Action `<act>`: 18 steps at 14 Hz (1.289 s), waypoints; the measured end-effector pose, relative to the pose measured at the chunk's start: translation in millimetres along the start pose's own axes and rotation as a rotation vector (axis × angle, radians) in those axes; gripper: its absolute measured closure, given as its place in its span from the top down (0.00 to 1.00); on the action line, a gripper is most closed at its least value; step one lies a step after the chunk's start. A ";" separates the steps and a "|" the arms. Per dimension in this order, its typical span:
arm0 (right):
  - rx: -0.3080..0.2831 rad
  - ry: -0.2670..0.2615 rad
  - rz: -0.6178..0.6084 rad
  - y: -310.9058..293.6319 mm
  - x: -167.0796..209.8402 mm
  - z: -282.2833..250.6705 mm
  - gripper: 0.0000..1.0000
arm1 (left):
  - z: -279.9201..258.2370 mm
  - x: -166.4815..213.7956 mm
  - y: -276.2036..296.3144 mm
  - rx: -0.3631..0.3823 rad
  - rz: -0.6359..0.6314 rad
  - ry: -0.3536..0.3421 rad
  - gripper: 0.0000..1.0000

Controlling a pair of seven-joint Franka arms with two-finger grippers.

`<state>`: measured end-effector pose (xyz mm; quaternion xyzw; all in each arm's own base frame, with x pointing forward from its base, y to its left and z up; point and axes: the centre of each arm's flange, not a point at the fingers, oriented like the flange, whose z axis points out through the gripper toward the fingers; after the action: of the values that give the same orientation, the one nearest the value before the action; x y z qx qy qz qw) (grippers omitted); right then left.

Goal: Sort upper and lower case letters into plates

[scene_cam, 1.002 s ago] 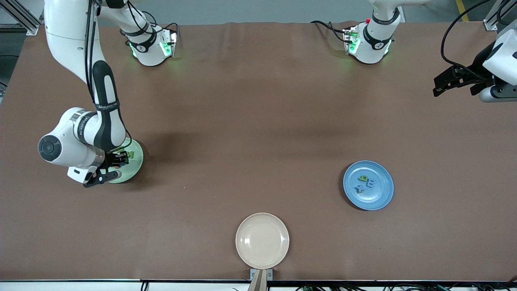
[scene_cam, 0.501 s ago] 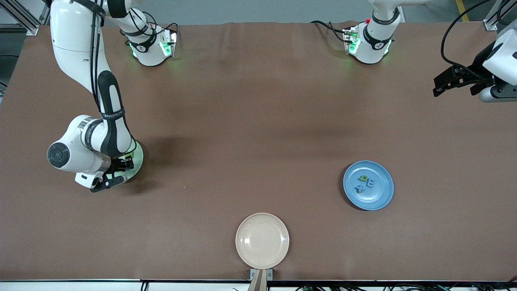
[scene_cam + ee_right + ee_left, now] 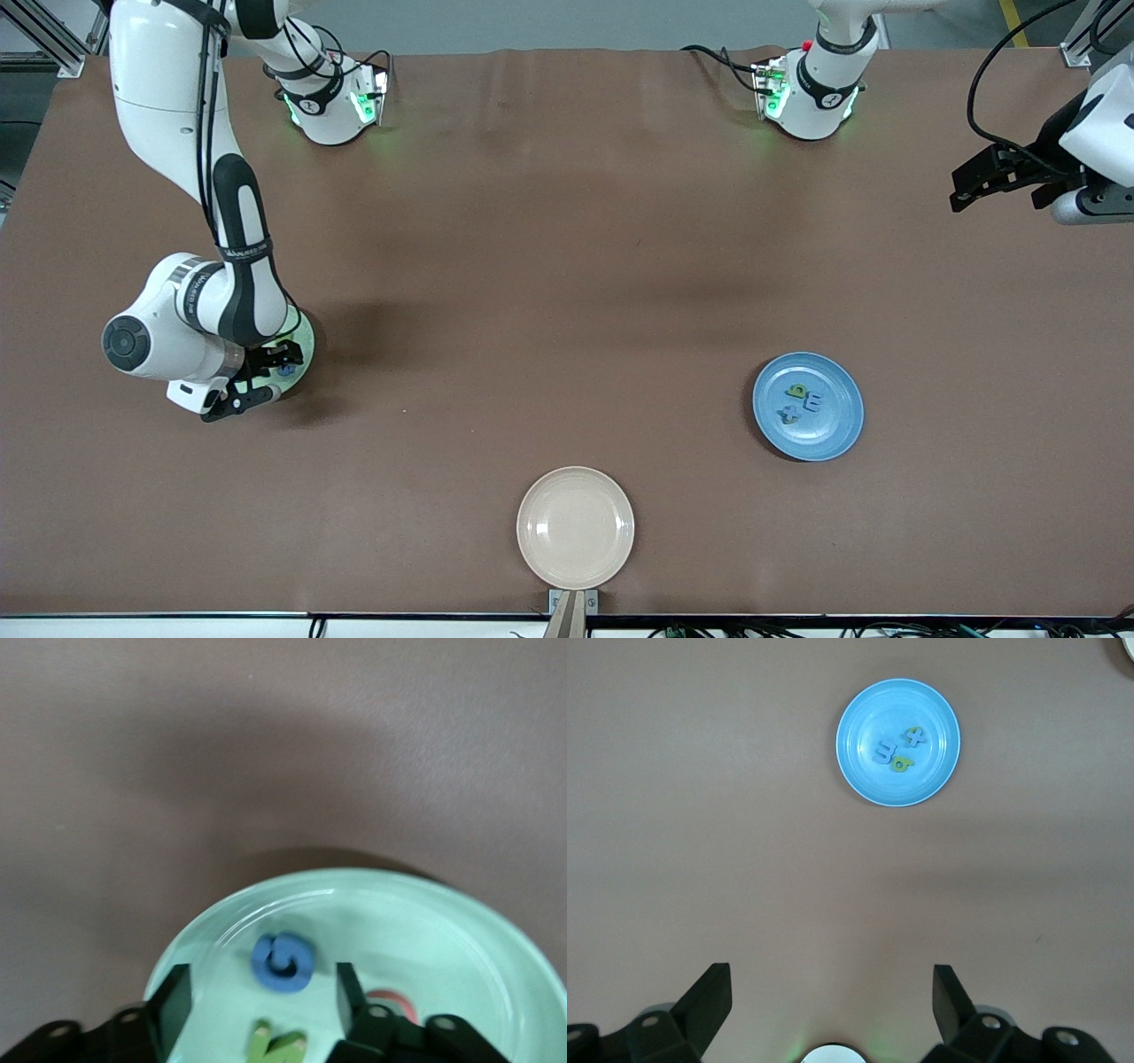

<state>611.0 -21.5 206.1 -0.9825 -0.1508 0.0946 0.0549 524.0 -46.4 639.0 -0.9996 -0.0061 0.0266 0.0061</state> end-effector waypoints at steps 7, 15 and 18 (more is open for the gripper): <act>0.003 -0.111 0.198 -47.6 -41.7 -137.2 1.00 | 0.5 0.0 0.1 0.000 0.000 -0.001 1.00; -0.047 0.000 0.292 -113.2 -114.2 -283.5 1.00 | 0.5 0.1 0.0 0.000 0.000 -0.001 1.00; -0.066 0.073 0.302 -116.9 -130.9 -317.4 1.00 | 0.5 0.1 0.0 0.000 0.000 -0.001 1.00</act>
<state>519.3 24.1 554.0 -0.9980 -0.0024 0.0610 0.0134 524.1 -46.4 638.5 -0.9996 -0.0061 0.0270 0.0061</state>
